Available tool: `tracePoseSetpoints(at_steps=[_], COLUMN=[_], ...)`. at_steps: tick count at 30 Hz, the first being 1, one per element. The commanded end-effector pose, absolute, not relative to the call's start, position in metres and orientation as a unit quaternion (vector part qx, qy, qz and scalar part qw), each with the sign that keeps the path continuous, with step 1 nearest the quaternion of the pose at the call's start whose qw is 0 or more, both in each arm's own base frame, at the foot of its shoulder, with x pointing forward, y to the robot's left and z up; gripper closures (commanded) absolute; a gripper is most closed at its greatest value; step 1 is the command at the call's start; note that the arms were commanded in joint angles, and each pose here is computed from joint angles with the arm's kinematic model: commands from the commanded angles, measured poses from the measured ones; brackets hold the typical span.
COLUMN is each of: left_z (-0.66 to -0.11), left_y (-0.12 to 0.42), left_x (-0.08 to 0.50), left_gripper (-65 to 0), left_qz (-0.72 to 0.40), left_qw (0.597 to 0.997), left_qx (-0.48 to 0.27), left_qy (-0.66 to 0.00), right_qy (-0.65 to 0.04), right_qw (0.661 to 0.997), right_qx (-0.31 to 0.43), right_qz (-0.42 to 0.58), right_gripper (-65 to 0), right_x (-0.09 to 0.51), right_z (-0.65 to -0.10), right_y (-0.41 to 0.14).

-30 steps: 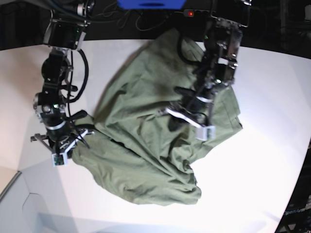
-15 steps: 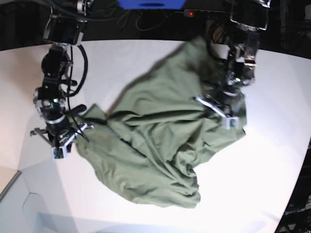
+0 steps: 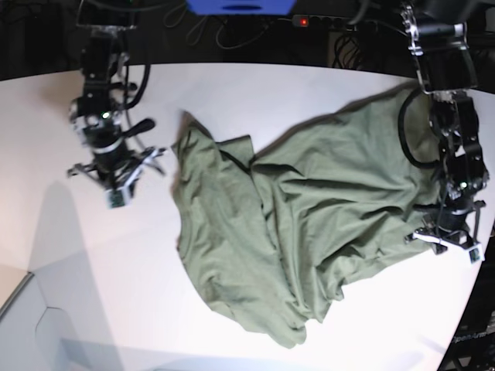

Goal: Layout the t-shirt on the table in an organized manner, then fold the t-shirt properly
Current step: 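Release the t-shirt and reposition both grippers over its edges, then grasp two corners of the t-shirt with both grippers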

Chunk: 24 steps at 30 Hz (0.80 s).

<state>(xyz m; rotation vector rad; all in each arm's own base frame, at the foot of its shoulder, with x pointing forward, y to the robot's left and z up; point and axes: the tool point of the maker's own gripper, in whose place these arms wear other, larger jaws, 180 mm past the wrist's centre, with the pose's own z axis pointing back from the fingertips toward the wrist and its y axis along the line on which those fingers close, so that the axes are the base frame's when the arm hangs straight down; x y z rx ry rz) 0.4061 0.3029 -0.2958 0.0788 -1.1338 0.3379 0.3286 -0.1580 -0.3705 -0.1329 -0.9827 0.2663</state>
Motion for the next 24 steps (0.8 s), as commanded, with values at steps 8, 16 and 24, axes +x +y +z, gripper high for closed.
tracePoseSetpoints(at_steps=[8, 16, 24], left_z=[-0.301, -0.359, -0.356], left_y=[0.245, 0.269, 0.295], left_x=[0.345, 0.261, 0.227], left_gripper=[-0.1, -0.1, -5.2], left_qz=[0.128, 0.155, 0.179], left_qw=[0.858, 0.902, 0.909], left_qx=[-0.025, 0.014, 0.043], left_qy=[-0.496, -0.404, -0.373], right_qy=[-0.500, -0.430, -0.431], right_qw=[0.844, 0.870, 0.859], right_qx=[-0.013, 0.009, 0.040], right_qz=[0.192, 0.241, 0.275], right_gripper=[0.0, -6.9, -29.3], right_x=[0.306, 0.276, 0.266], right_z=[-0.349, -0.375, -0.373], right_y=[-0.094, -0.063, -0.027])
